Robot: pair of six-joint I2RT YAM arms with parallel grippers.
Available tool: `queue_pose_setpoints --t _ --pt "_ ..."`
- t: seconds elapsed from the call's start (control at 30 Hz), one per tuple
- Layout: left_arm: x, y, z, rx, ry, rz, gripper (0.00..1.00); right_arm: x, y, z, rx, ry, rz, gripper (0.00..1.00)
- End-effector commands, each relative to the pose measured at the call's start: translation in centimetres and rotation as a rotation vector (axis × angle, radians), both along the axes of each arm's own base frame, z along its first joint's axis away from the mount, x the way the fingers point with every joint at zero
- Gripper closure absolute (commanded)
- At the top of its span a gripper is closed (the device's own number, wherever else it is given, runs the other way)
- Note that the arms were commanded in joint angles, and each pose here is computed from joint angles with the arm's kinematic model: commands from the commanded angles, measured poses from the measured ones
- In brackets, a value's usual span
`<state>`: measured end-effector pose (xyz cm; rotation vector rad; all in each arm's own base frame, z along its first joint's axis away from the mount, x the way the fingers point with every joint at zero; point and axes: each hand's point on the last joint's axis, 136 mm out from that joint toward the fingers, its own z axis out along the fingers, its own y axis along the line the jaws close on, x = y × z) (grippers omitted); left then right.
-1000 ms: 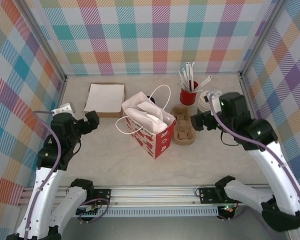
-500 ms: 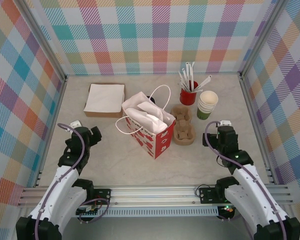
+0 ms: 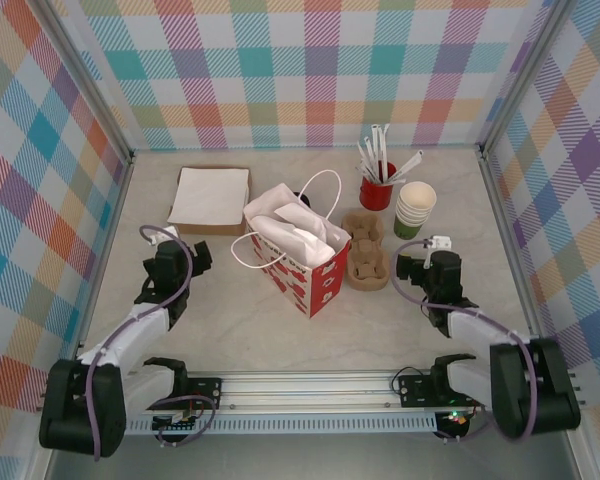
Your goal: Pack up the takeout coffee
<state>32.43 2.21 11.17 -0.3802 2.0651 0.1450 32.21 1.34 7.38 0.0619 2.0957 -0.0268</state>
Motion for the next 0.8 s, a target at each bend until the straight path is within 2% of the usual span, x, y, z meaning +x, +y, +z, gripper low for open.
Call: queue_pose_setpoints --t 0.0,0.17,0.27,0.37,0.47,0.5,0.77 --pt "2.2 -0.6 1.1 0.037 -0.101 -0.064 0.00 4.3 1.4 5.2 0.024 -0.222 0.094 0.00" --pt "4.8 -2.3 0.4 0.084 -0.132 -0.181 0.00 6.4 2.1 3.2 -0.007 -0.207 0.157 0.00" --pt "5.8 -3.1 -0.3 0.080 -0.149 -0.233 0.00 6.7 1.7 1.8 0.019 -0.178 0.148 0.00" --pt "6.3 -4.0 -1.6 0.066 -0.151 -0.283 0.00 7.5 0.6 1.7 0.087 -0.131 0.129 0.00" --pt "6.9 -5.0 -2.9 0.063 -0.148 -0.346 0.00 7.4 0.5 1.6 0.093 -0.131 0.130 0.00" --pt "6.9 -4.9 -3.2 0.046 -0.115 -0.350 0.00 7.5 0.5 1.8 0.090 -0.138 0.132 0.00" --pt "7.4 -3.6 -3.4 0.007 -0.096 -0.304 0.00 7.5 0.5 1.7 0.081 -0.136 0.128 0.00"
